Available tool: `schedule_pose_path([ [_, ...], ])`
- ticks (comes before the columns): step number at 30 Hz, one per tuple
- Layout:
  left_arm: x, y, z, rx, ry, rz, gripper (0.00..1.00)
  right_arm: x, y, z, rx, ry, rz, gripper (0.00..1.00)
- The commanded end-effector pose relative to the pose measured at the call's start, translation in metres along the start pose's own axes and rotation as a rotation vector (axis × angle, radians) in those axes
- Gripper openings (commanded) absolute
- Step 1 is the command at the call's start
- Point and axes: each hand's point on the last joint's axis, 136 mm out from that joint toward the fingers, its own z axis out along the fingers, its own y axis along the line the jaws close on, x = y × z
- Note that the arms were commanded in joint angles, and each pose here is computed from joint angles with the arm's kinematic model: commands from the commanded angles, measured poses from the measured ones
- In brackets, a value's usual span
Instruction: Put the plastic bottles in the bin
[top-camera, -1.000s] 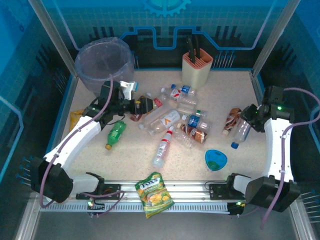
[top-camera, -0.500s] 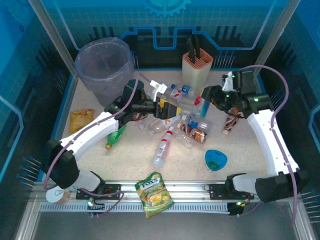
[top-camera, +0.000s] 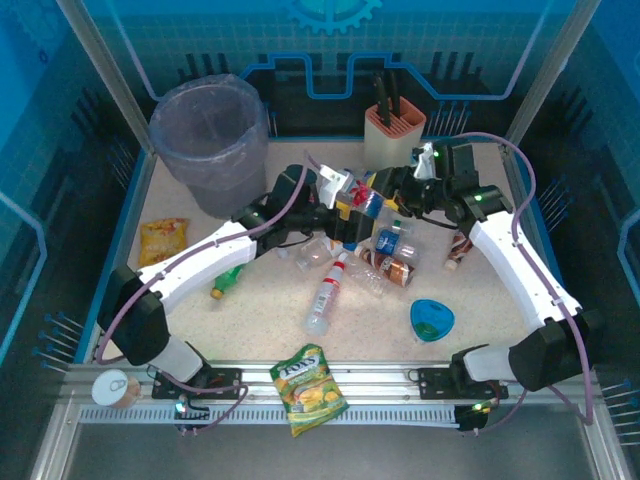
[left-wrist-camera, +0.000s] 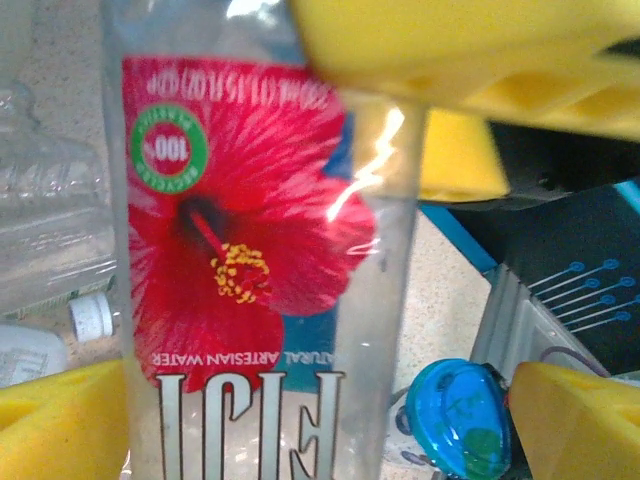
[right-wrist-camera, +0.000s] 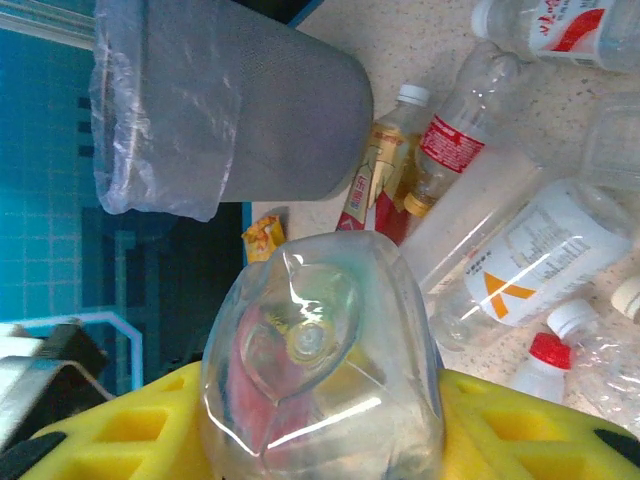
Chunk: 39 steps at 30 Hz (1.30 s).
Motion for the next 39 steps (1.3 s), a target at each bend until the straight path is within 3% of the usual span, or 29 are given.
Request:
schedule_pose_path([
  [1,0.003,0.014,0.006,-0.098,0.022,0.032,0.97,0.005,0.017,0.0,-0.071,0.016,-0.015,0.5],
  [4,0.0,0.021,0.005,-0.142,0.008,0.045,0.98,0.006,0.016,-0.002,-0.065,0.019,-0.02,0.5],
  [14,0.001,0.019,0.007,-0.126,0.014,0.03,0.68,0.006,0.01,0.005,-0.056,0.024,-0.015,0.5],
  [19,-0.002,0.017,0.005,-0.123,0.009,0.029,0.6,0.006,0.01,0.009,-0.063,0.036,-0.012,0.51],
  [24,-0.006,0.016,0.001,-0.135,0.011,0.038,0.57,0.0,0.014,0.006,-0.067,0.023,-0.04,0.78],
  [29,-0.016,0.013,-0.015,-0.174,0.005,0.067,0.51,-0.015,0.006,-0.012,-0.023,-0.018,-0.081,0.95],
  [34,-0.049,0.018,-0.057,-0.25,-0.044,0.085,0.44,-0.023,-0.03,-0.037,0.083,-0.074,-0.079,0.98],
  [39,-0.094,0.059,-0.125,-0.4,-0.135,0.022,0.32,-0.012,-0.083,-0.055,0.283,-0.085,-0.102,0.99],
])
